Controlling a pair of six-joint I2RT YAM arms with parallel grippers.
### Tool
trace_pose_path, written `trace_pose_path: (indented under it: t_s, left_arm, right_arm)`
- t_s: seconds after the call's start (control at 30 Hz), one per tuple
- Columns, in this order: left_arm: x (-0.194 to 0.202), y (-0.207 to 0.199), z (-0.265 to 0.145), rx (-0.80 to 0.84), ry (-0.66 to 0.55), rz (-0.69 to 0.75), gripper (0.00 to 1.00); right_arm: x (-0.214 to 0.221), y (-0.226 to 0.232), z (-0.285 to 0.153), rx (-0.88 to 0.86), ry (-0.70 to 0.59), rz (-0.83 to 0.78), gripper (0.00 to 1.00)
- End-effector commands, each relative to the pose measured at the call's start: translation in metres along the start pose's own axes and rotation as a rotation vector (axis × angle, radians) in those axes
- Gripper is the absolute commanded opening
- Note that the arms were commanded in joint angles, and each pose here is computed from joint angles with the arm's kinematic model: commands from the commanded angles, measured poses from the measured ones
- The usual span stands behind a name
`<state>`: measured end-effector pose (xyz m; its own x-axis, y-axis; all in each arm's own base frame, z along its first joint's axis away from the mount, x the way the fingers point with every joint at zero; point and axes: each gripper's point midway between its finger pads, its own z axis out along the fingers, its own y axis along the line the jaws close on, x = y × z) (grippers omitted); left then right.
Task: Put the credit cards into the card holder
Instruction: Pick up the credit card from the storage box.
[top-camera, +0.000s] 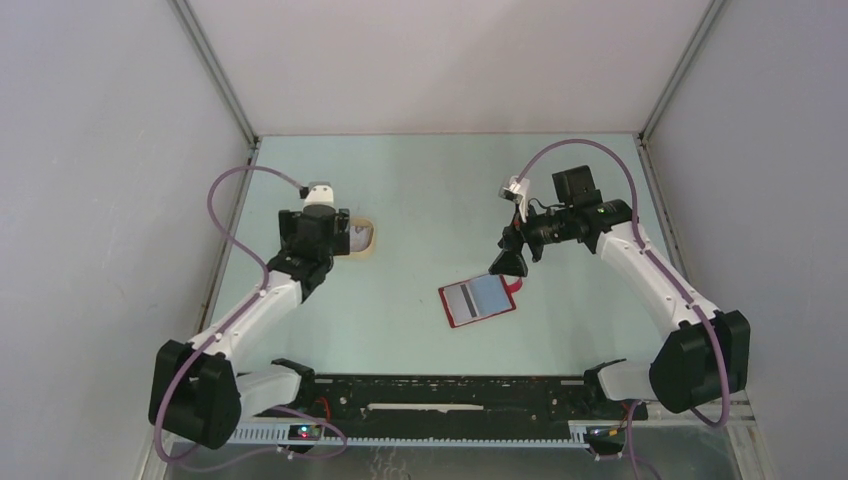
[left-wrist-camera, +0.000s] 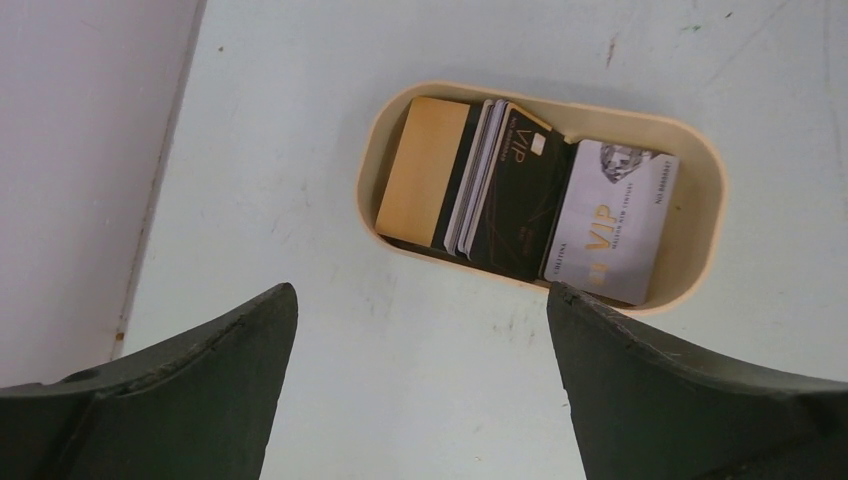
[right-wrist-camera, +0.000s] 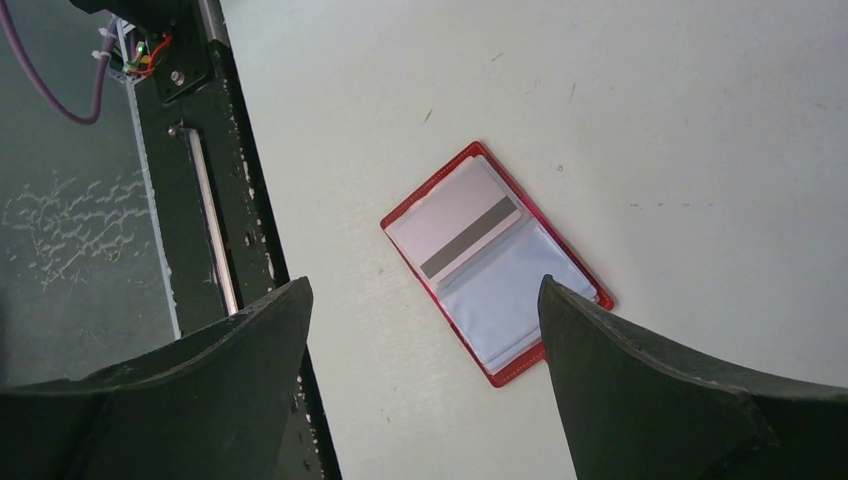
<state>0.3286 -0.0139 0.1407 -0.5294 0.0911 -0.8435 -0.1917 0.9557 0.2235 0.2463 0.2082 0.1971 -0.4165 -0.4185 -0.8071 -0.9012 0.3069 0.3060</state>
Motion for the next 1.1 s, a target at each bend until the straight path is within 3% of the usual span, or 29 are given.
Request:
trace_pose_path:
  t_s: [0.0,0.4,0.73,1.07]
  left_arm:
    - [-0.009,0.012,0.007,-0.049,-0.005,0.018,1.00]
    - [0.001,0.011,0.031,-0.032,0.104,0.131,1.00]
    - [-0.013,-0.008,0.064,0.077,0.146,0.159,0.85]
    - [0.005,-0.024,0.088,0.176,0.263,0.180,0.76]
  right_arm:
    - [-0.005,-0.006,0.000,0.021,-0.005,-0.026,0.92]
    - [-0.001,-0.008,0.003,0.013,0.005,-0.018,0.92]
    - [0.002,-0.008,0.005,0.000,0.013,-0.010,0.92]
    - [0.003,-0.008,0.007,-0.008,0.017,-0.004,0.92]
